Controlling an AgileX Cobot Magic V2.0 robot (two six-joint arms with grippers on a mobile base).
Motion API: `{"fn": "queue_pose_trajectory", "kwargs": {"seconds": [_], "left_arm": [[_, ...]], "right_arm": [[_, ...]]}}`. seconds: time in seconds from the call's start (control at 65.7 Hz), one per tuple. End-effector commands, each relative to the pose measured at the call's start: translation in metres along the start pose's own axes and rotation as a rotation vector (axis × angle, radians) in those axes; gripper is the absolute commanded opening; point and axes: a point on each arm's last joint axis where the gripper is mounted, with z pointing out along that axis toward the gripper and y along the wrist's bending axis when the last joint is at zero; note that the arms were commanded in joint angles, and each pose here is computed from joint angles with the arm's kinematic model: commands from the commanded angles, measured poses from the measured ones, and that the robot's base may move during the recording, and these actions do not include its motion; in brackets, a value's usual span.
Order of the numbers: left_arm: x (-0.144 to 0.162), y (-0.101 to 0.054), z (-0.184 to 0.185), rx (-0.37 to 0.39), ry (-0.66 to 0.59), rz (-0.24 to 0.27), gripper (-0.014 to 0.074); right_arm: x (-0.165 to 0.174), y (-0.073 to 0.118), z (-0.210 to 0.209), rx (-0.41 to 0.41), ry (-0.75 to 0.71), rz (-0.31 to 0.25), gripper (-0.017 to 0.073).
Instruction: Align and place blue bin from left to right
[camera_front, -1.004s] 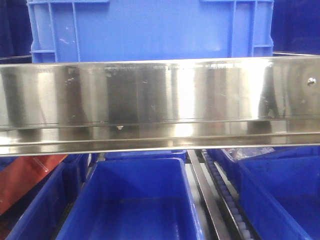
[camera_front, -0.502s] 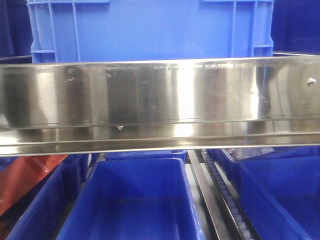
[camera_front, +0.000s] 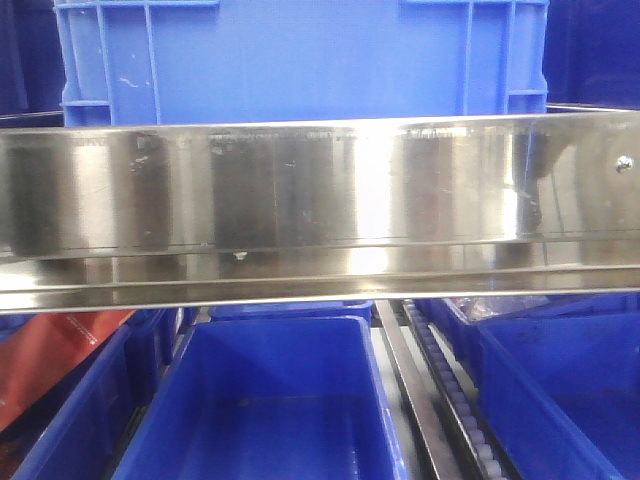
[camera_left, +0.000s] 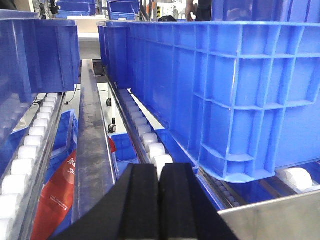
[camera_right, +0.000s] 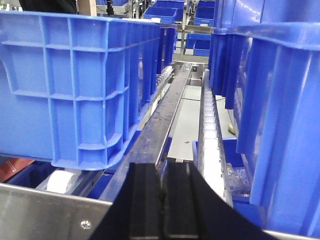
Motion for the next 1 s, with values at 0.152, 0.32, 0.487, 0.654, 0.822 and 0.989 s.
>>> {"fn": "queue_pose_trajectory", "kwargs": {"seconds": [0.152, 0.32, 0.487, 0.654, 0.822, 0.989], "left_arm": [[-0.002, -0.001, -0.001, 0.010, -0.026, -0.024, -0.0111], [0.008, 0.004, -0.007, -0.047, -0.037, -0.051, -0.0111], [0.036, 0.010, -0.022, -0.159, -0.092, -0.050, -0.0111], [0.072, 0.013, -0.025, -0.213, -0.103, -0.063, -0.0111], [0.076, 0.014, -0.024, -0.215, -0.131, -0.064, -0.0111], [0.074, 0.014, -0.024, -0.215, -0.155, -0.061, -0.0111]], "right_arm": [[-0.003, 0.000, -0.001, 0.005, -0.035, -0.016, -0.0069], [-0.003, 0.000, -0.001, 0.005, -0.035, -0.016, -0.0069], [-0.003, 0.000, -0.001, 0.005, -0.035, -0.016, -0.0069], [-0.003, 0.000, -0.001, 0.005, -0.035, -0.016, -0.0069], [-0.002, 0.000, -0.001, 0.005, -0.035, -0.016, -0.0069], [-0.002, 0.000, -0.001, 0.005, -0.035, -0.016, -0.0069]]}}
